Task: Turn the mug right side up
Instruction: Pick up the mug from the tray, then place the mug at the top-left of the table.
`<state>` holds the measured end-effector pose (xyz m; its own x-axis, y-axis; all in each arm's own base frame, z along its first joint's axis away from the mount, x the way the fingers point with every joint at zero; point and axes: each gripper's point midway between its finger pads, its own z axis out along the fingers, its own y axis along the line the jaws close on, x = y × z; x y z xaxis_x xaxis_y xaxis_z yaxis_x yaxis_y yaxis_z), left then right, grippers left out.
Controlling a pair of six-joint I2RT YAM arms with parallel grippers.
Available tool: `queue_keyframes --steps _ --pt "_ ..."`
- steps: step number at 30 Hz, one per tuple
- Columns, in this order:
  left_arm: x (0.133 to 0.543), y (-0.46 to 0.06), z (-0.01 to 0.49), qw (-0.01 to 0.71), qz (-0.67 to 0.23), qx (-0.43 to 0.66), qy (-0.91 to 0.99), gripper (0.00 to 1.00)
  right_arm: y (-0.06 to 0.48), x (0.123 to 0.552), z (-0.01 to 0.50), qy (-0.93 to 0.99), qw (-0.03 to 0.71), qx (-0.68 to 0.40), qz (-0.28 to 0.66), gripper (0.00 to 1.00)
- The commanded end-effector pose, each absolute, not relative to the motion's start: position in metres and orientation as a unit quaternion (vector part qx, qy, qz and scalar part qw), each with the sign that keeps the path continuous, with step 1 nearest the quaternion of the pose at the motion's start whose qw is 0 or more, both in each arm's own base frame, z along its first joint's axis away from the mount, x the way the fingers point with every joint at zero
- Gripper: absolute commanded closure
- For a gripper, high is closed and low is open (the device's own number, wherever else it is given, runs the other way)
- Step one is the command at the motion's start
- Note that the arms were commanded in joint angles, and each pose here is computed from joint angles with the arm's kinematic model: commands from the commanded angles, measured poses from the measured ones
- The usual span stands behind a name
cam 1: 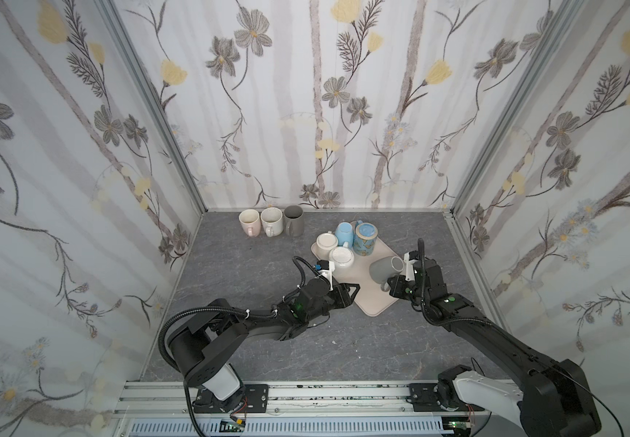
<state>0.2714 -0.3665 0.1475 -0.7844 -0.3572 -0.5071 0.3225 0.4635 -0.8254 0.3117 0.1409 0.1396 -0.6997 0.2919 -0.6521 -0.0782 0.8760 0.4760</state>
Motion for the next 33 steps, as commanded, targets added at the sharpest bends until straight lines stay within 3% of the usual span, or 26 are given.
queue_keyframes --steps 1,17,33 --pt "0.267 -0.381 0.189 0.318 -0.614 -0.017 0.722 0.50 0.163 0.324 0.191 0.828 0.444 0.056 0.338 1.00" --pt "0.280 -0.392 0.228 0.257 -0.752 -0.035 0.606 0.48 0.219 0.302 0.265 0.719 0.428 -0.004 0.548 1.00" --pt "0.291 -0.375 0.248 0.260 -0.781 -0.047 0.566 0.58 0.223 0.301 0.257 0.719 0.404 0.009 0.565 1.00"
